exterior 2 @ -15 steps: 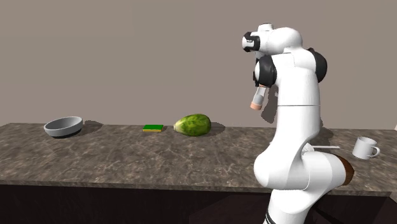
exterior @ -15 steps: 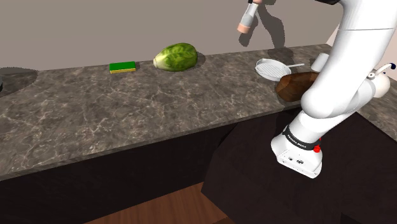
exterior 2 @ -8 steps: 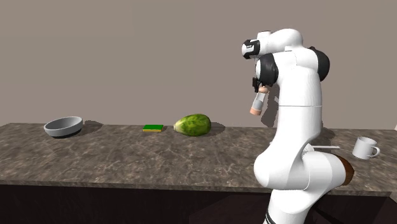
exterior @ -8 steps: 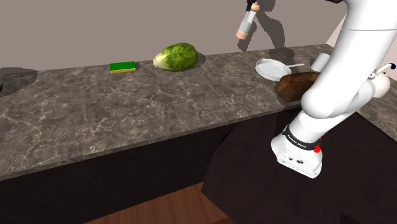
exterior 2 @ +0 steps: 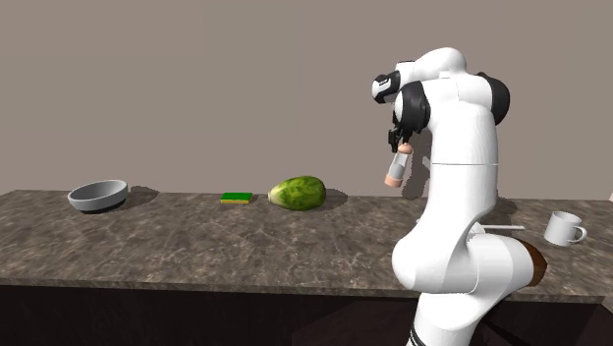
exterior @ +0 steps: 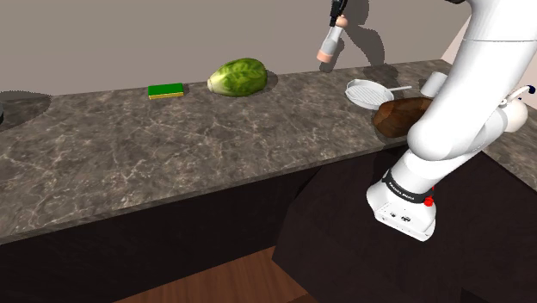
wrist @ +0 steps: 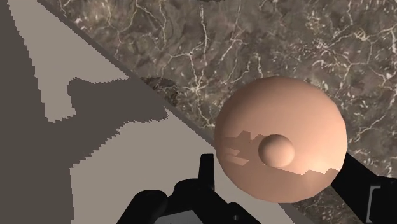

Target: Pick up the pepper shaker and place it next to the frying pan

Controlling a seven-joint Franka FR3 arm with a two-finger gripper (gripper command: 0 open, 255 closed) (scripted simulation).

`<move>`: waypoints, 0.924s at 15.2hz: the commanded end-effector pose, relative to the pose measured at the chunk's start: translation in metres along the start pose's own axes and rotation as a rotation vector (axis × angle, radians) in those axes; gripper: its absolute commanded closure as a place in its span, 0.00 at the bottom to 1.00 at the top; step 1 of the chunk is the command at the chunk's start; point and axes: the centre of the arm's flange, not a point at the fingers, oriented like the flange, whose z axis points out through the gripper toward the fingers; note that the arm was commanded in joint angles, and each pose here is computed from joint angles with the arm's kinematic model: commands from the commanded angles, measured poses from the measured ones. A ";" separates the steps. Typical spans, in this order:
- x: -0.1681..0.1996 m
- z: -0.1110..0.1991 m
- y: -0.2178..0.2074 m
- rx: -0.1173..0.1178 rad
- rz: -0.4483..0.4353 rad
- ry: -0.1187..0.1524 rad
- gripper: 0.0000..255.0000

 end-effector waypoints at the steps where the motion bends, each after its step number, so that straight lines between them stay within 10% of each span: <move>1: 0.000 0.010 -0.001 -0.001 0.000 0.001 1.00; 14: -0.001 0.078 -0.009 -0.001 0.000 0.001 1.00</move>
